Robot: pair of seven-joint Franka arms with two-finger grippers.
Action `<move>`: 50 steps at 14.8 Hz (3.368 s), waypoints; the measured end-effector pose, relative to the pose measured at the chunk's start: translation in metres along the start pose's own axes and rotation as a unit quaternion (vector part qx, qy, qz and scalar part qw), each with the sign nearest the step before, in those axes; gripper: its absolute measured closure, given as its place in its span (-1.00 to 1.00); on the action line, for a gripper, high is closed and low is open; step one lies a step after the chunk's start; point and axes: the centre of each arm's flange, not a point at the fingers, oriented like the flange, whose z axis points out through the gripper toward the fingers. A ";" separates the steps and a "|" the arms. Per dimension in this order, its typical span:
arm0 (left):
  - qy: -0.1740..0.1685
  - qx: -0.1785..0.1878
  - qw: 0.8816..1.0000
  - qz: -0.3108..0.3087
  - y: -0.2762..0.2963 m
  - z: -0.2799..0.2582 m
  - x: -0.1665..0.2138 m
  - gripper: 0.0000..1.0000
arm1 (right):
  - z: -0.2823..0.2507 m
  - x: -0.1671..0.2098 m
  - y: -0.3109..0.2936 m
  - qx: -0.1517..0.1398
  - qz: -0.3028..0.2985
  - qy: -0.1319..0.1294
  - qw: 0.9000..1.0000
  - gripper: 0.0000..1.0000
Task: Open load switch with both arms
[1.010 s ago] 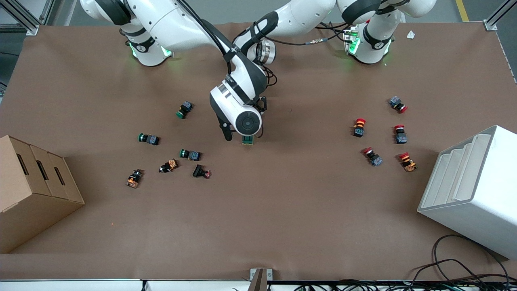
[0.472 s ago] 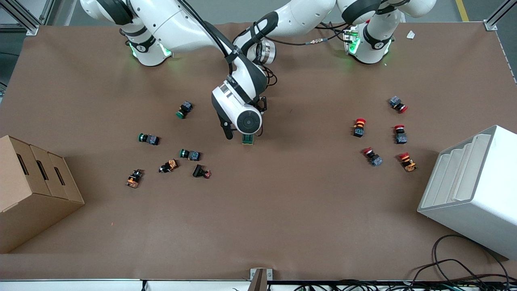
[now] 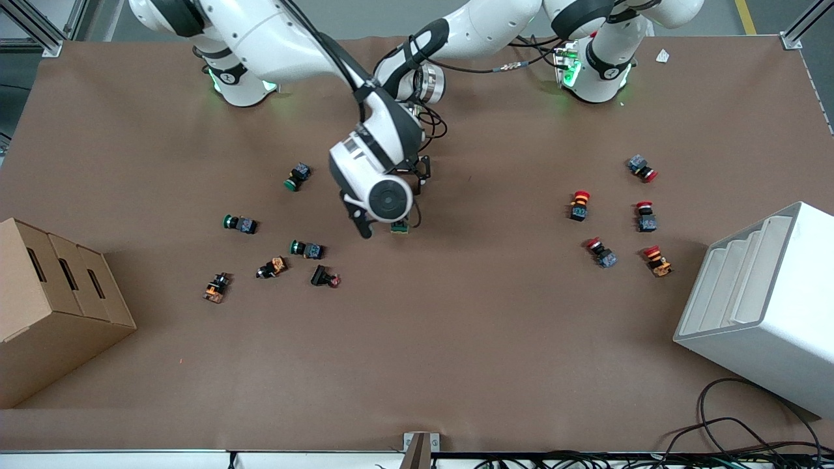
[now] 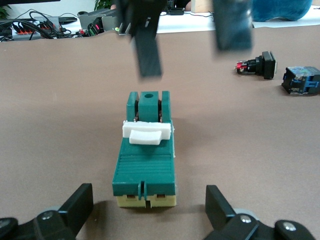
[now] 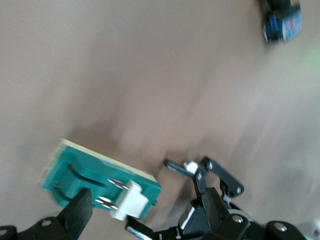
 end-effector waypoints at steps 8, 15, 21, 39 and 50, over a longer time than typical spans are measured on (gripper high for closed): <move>-0.061 0.077 0.995 -0.027 0.019 -0.019 0.052 -0.96 | -0.128 0.202 0.062 0.063 -0.218 0.001 0.974 -1.00; -0.159 0.160 0.971 -0.082 0.019 -0.012 0.227 -1.00 | -0.184 0.327 0.146 0.098 -0.388 0.043 0.915 -1.00; -0.269 0.180 0.936 -0.140 -0.058 0.040 0.409 -1.00 | -0.211 0.408 0.209 0.114 -0.483 0.081 0.864 -1.00; -0.447 0.040 0.888 -0.100 -0.364 0.081 0.629 -1.00 | -0.280 0.388 0.268 0.125 -0.480 0.149 0.856 -1.00; -0.495 -0.011 0.869 -0.010 -0.494 0.016 0.644 -1.00 | -0.306 0.370 0.294 0.134 -0.460 0.155 0.864 -1.00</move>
